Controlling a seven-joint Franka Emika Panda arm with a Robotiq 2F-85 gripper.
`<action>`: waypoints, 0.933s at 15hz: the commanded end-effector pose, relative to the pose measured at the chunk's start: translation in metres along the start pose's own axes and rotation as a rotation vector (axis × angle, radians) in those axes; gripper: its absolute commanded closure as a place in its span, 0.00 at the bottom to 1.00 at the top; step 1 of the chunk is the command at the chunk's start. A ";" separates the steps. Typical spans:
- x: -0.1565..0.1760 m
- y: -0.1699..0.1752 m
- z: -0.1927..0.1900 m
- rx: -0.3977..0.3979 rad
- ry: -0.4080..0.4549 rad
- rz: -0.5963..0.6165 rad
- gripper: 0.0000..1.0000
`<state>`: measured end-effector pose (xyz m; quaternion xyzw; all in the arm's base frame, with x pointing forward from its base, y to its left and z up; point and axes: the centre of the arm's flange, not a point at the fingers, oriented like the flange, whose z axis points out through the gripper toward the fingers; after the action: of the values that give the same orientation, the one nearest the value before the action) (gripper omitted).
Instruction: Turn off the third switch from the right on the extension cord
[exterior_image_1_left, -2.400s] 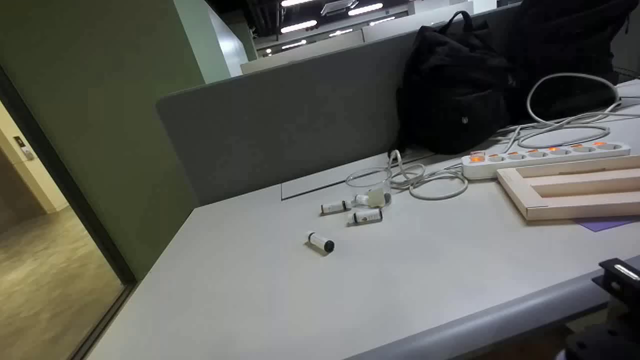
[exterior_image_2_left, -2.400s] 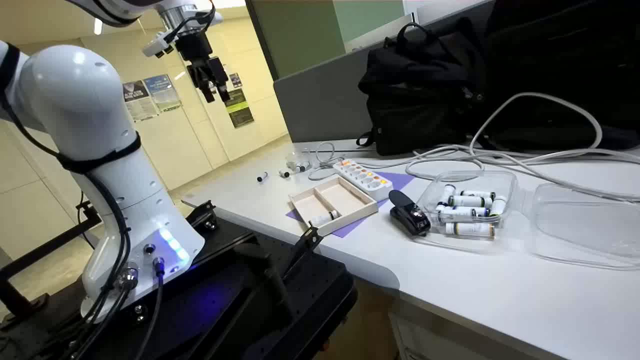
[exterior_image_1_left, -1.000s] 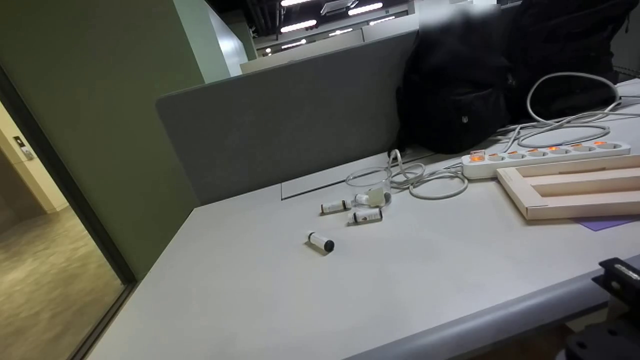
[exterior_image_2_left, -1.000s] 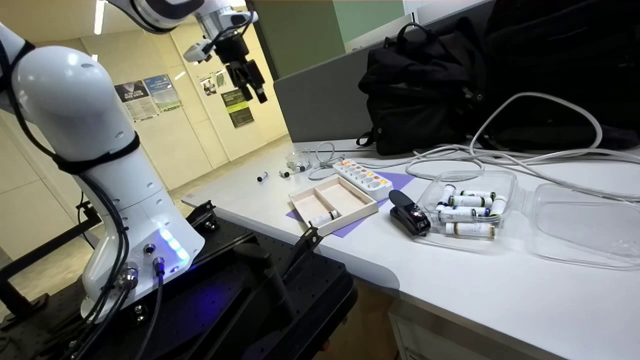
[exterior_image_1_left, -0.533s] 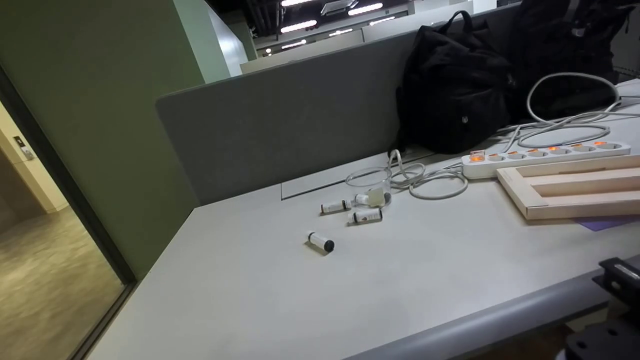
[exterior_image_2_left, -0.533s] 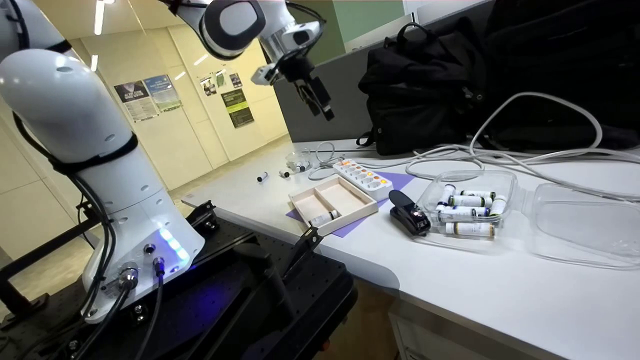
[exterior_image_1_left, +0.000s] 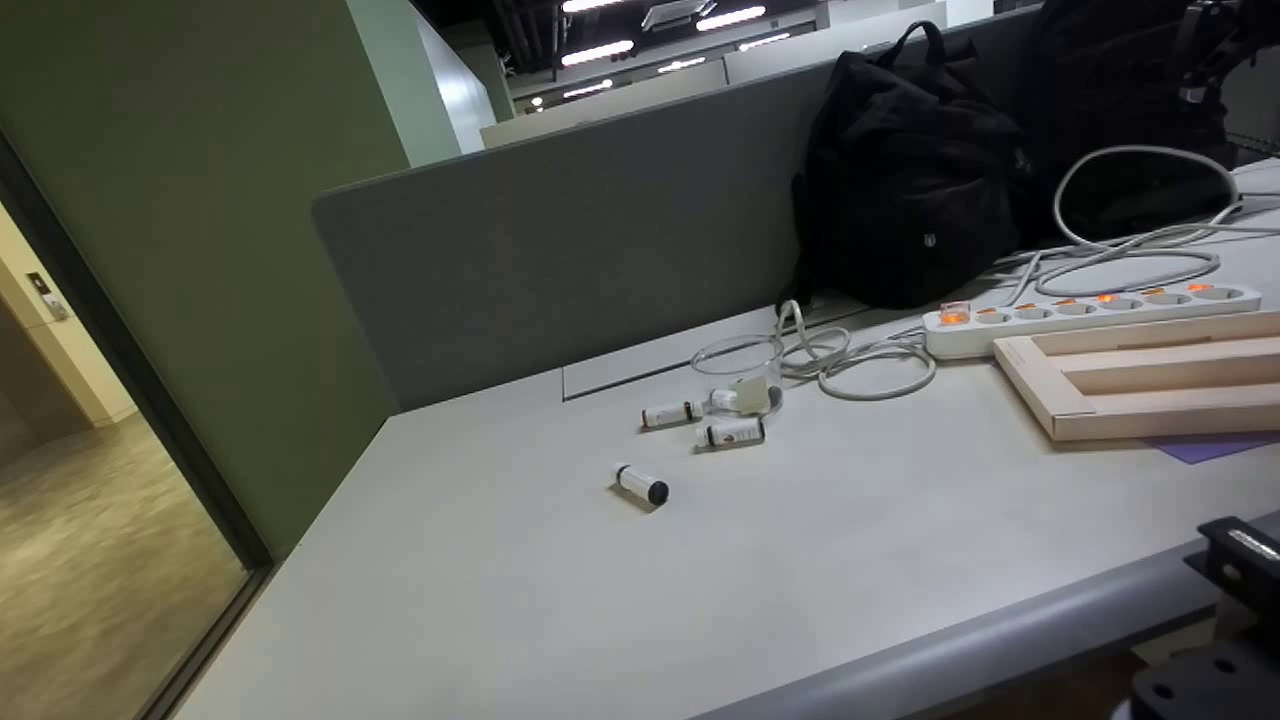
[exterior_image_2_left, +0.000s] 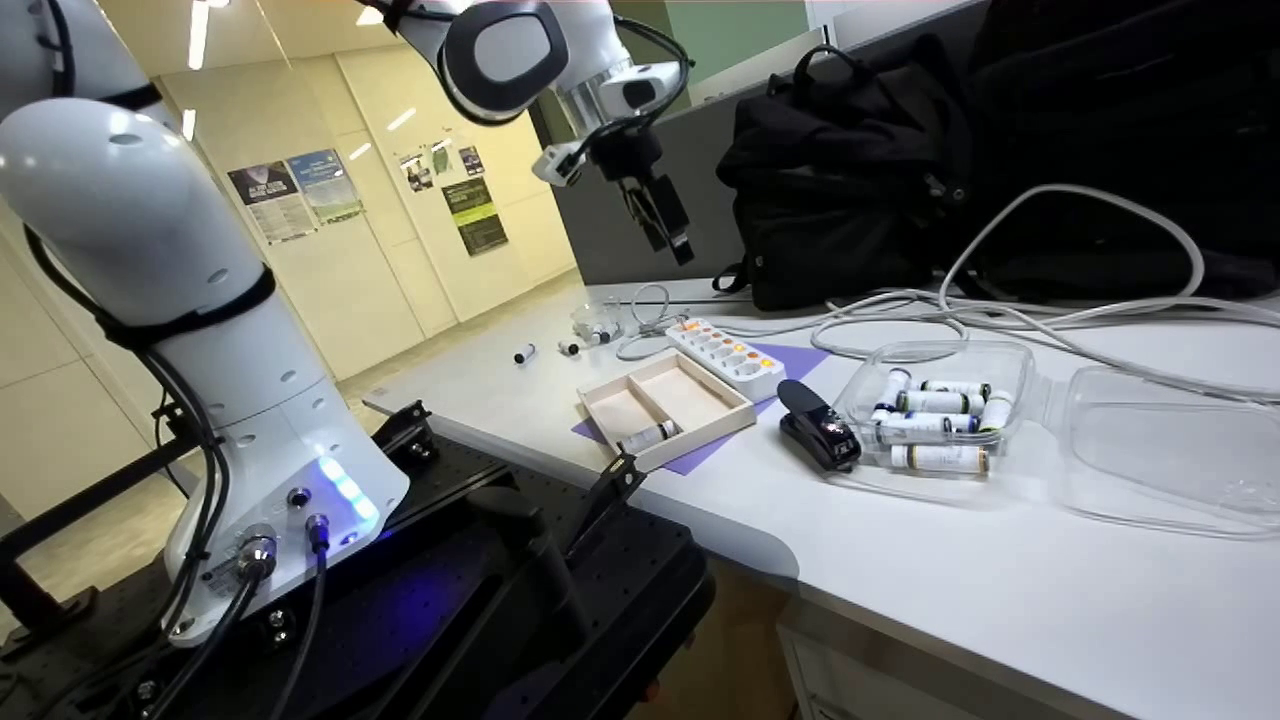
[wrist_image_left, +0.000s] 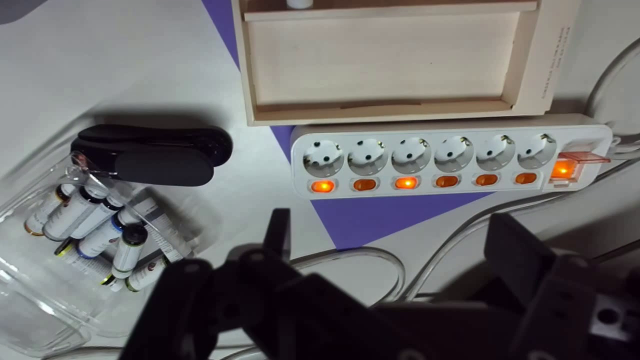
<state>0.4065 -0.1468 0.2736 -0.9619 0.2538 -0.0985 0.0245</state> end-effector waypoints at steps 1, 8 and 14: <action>0.027 0.002 0.013 0.085 0.011 0.067 0.25; 0.083 -0.017 0.064 0.129 0.016 0.129 0.69; 0.089 -0.046 0.113 -0.013 -0.156 0.020 1.00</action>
<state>0.5072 -0.1546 0.1951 -0.9572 0.2667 -0.0879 0.0695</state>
